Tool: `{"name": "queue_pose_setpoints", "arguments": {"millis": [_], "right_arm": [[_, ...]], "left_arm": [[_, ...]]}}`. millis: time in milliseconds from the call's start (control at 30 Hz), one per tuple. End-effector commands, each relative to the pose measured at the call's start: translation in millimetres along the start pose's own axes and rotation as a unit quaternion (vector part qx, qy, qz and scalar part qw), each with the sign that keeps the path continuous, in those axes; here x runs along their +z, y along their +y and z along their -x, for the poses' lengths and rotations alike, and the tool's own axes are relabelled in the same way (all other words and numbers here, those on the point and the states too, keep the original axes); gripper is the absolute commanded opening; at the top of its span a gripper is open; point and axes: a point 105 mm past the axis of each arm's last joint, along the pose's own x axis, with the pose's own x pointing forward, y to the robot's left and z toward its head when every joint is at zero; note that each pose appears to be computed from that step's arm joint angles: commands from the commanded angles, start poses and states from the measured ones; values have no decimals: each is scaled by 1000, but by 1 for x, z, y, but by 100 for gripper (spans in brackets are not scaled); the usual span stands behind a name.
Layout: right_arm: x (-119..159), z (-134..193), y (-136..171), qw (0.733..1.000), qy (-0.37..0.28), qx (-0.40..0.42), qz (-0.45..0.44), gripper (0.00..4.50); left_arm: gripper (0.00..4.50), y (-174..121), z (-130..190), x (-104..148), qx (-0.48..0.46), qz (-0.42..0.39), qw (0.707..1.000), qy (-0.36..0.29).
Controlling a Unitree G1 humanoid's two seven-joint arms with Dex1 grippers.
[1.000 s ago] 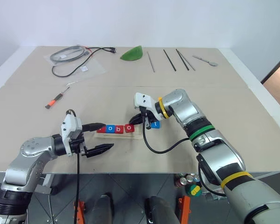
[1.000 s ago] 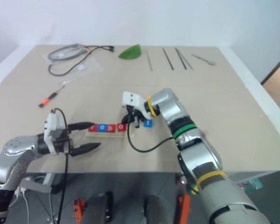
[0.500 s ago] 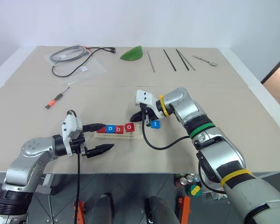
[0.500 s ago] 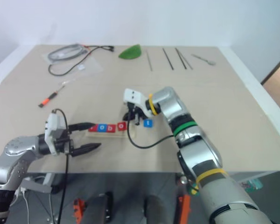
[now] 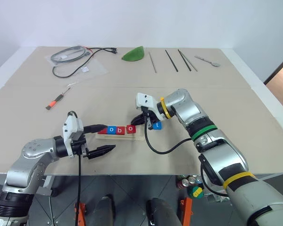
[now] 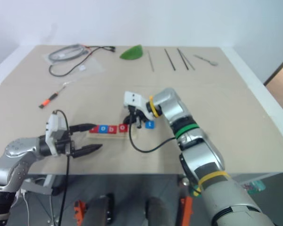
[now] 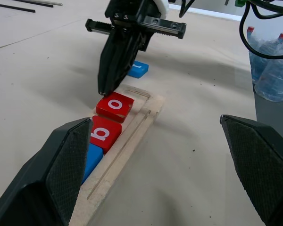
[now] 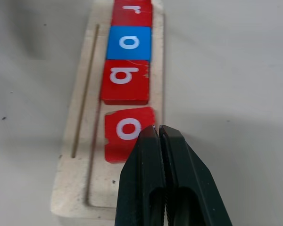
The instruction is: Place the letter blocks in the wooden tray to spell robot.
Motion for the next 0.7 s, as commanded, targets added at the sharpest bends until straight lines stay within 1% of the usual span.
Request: {"name": "queue_pose_setpoints", "arguments": {"millis": [33,133,267,367,433,633,700], "right_arm": [[10,1,4,1000,-6,10,20,5],[15,3,1,1000,-14,0,22,5],[37,23,-16,998,-49,-37,13,5],[45,33,-23,997,-64,-46,6,5],[42,34,-24,997,-59,-51,4,5],[17,33,-25,998,-24,-63,-2,5],[6,34,-21,999,-5,-54,5,5]], "left_arm": [[450,2,1,11,4,-17,1000,-14],[450,2,0,11,3,-17,1000,-15],[450,0,0,10,0,-15,1000,-14],[450,1,0,10,-1,-14,1000,-14],[450,1,-1,10,-2,-14,1000,-14],[450,2,-1,10,-1,-15,1000,-14],[450,2,-1,10,-2,-16,1000,-14]]}}
